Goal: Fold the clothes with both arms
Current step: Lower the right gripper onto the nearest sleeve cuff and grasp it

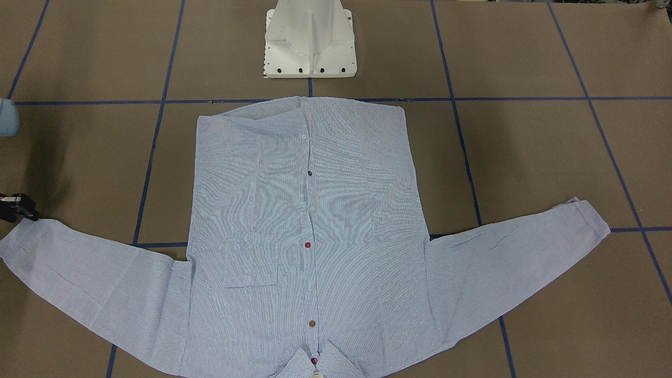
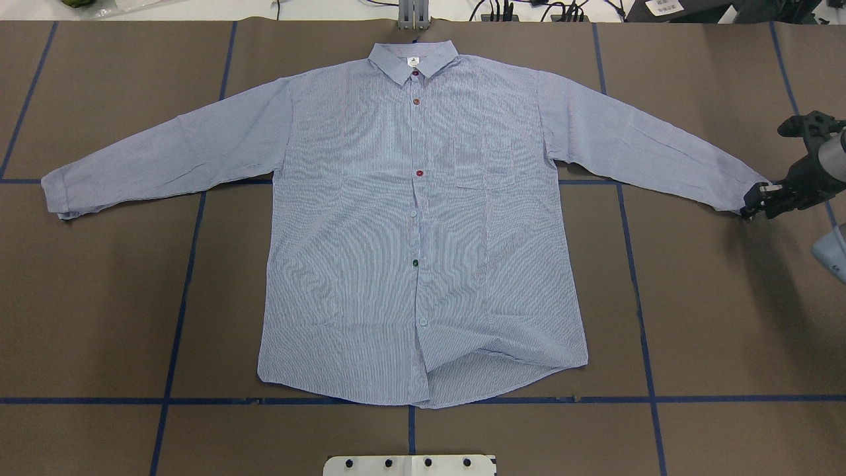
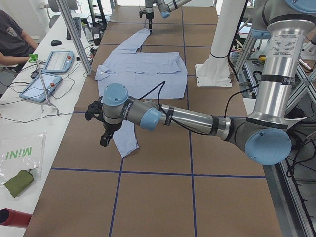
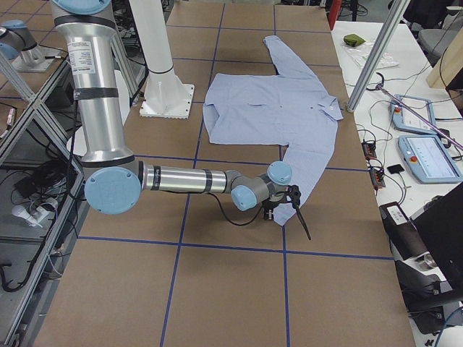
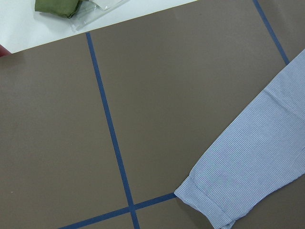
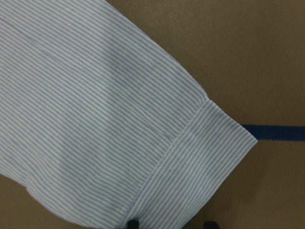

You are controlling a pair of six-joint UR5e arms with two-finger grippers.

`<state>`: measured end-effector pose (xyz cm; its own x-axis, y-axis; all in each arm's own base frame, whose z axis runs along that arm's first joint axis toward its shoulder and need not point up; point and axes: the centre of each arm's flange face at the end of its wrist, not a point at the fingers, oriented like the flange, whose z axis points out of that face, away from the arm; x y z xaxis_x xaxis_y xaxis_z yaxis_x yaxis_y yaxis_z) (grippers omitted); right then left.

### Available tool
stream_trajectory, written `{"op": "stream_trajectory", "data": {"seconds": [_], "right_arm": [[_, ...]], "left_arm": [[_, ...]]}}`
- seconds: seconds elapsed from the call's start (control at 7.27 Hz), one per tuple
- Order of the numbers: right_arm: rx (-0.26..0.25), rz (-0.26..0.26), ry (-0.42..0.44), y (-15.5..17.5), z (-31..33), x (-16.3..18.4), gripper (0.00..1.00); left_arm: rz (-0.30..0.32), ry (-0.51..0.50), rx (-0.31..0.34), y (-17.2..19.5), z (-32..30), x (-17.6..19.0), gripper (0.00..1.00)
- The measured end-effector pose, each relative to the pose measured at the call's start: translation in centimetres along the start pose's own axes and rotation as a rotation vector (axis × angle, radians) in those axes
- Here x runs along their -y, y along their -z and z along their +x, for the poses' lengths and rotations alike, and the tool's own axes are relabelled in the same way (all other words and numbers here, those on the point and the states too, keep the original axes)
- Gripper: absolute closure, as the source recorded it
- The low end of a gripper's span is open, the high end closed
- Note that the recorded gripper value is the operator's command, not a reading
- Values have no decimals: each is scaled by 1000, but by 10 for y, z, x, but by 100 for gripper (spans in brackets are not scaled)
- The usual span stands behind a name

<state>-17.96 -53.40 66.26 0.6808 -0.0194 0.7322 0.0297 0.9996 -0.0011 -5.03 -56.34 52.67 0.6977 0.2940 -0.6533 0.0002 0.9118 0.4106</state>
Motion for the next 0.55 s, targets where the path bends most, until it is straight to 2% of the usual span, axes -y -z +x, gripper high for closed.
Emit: {"op": "stream_trajectory", "data": {"seconds": [0.41,0.55], "right_arm": [[1,-1,-1,0,-1,1,81],[3,2,-2,1,-4,4,100]], "left_arm": [[3,-3,1,2,2,2,0],[4,-4,1,2,2,3,0]]}}
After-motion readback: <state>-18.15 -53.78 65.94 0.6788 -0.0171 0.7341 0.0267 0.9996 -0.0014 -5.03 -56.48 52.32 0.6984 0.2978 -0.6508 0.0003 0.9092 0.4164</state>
